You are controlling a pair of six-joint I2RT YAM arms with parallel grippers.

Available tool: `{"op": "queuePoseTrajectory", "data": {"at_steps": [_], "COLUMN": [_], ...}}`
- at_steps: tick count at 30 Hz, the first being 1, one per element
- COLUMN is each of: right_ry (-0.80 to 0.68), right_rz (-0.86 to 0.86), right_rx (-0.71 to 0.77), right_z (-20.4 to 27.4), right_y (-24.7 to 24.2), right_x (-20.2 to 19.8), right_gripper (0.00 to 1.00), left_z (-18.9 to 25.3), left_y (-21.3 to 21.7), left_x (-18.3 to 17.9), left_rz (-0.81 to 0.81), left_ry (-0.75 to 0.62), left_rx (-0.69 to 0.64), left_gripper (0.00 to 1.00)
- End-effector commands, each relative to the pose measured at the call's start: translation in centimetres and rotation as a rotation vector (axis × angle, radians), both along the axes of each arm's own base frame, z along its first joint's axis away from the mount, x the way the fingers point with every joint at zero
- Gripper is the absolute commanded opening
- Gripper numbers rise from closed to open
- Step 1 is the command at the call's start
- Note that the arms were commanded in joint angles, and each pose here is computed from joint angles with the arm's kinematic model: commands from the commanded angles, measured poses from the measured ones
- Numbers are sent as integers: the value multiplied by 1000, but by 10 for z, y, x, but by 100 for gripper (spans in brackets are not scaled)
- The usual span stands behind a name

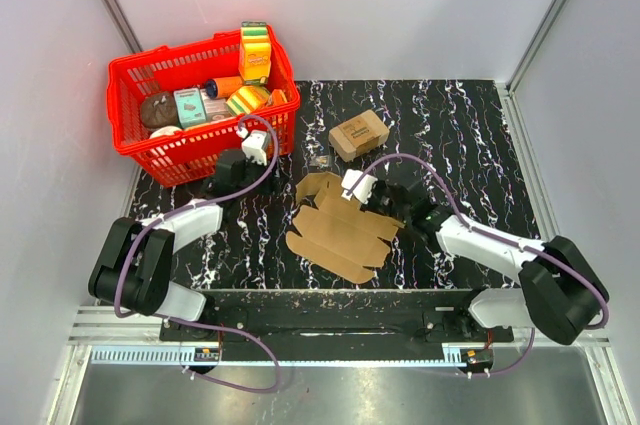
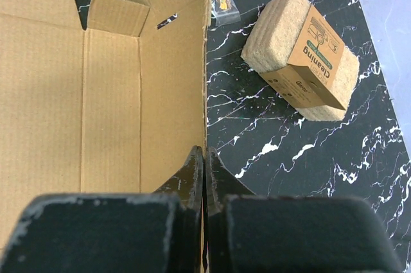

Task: Fold the paper box

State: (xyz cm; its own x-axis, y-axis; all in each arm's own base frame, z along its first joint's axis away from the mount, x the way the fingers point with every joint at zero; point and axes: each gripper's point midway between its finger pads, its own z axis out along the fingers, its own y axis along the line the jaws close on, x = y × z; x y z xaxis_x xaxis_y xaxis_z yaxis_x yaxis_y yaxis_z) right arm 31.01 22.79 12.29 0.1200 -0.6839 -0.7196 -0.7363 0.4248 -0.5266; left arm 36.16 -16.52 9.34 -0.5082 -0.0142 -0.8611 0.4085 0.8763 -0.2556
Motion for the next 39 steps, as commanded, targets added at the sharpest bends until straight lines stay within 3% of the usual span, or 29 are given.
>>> {"op": "queuePoseTrajectory", "data": {"at_steps": [1,12,27,39], "right_ry": [-61,-37,-41,-49], "right_rz": [-31,-46,-53,-62], "right_rx": [40,0,4,13], "right_z": [23,6,6,10], "right_y": [6,3,2,1], "right_x": [21,34,36,37], "right_gripper": [0,0,1,1], "left_z": [14,20,12,-37], "left_y": [5,-7,-62,-64], "left_x": [9,0,-45,-55], "left_rz": [40,-40,-377,-414], "left_ry": [-57,-87,-22,190], "left_rx": [-12,-54,-89,39], "left_gripper": [62,59,0,0]}}
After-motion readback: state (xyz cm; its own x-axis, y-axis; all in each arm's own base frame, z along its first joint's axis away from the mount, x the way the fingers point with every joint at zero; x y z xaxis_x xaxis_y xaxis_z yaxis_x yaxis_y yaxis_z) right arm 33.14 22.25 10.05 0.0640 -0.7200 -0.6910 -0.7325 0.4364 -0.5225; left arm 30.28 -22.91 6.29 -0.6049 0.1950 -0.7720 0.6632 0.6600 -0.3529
